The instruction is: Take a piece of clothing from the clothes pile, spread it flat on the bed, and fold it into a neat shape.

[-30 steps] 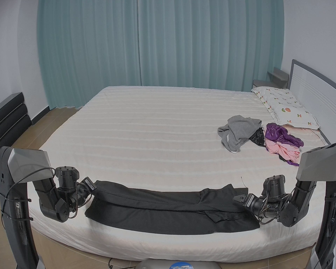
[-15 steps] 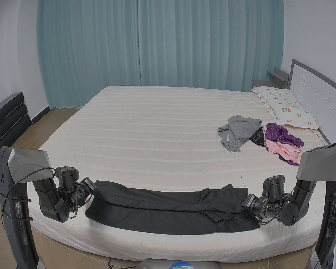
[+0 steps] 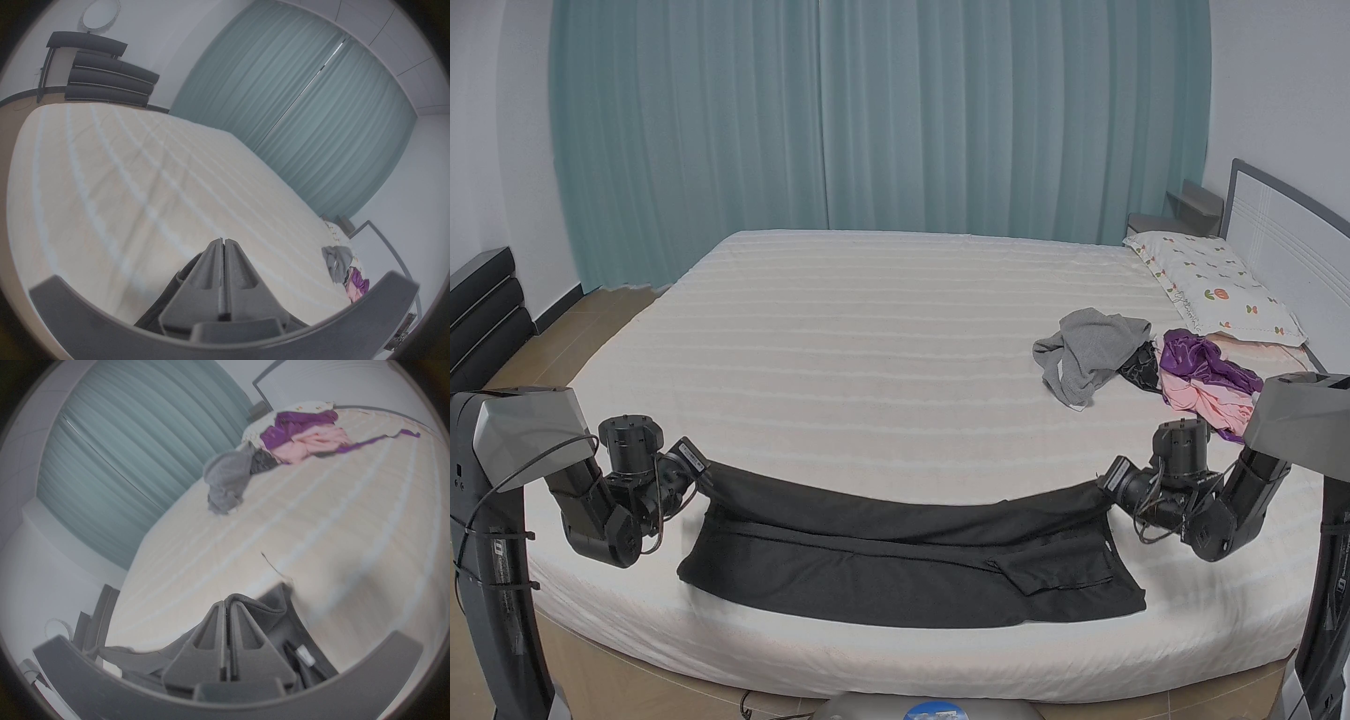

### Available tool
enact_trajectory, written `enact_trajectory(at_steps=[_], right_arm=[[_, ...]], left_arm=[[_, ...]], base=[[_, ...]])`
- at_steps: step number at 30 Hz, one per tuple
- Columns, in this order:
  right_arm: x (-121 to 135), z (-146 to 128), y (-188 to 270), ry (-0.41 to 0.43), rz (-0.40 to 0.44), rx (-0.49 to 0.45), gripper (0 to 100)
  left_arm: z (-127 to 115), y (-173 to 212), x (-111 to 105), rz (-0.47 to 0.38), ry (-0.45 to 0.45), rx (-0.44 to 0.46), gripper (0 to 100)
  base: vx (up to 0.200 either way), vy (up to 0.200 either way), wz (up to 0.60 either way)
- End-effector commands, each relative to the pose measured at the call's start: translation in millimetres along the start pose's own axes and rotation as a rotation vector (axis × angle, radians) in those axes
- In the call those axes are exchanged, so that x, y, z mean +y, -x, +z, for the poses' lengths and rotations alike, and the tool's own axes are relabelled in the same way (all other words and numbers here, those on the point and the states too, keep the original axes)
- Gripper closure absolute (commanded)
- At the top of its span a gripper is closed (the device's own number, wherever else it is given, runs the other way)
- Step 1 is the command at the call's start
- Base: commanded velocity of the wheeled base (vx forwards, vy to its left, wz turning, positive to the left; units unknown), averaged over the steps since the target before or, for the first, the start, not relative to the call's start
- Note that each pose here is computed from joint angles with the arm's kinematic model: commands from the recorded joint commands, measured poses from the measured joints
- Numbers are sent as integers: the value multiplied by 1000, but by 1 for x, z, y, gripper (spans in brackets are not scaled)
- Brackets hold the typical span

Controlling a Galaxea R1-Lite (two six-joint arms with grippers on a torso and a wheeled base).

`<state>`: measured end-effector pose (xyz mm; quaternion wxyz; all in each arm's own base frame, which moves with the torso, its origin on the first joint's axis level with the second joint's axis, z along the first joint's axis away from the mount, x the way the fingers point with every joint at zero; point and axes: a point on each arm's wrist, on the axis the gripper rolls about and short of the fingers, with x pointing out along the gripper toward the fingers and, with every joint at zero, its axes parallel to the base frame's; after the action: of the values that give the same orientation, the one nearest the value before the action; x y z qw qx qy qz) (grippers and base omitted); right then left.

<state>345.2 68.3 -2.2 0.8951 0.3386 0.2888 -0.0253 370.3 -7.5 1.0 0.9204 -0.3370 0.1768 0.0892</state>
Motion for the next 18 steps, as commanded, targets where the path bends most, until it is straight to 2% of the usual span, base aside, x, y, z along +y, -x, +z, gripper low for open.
enact_trajectory(at_steps=[1,3,8,13,18], right_arm=[[19,42,-27,-22,61,-135,100],[23,49,-30,-26,73,-153,100],[16,36,-31,-17,47,-113,100],[-2,10,-21,1,-6,-26,100],[-20,-10,-9,53,-51,50,100]], left_arm=[[18,-28,-13,-67,11,-93,100],[23,-31,-14,-74,16,-111,100],[18,-35,-8,-62,35,-104,100],[-8,-38,19,23,26,-49,100],[-26,-27,35,36,-4,-23,100]], base=[[0,0,0],[0,0,0],[0,0,0],[0,0,0],[0,0,0]])
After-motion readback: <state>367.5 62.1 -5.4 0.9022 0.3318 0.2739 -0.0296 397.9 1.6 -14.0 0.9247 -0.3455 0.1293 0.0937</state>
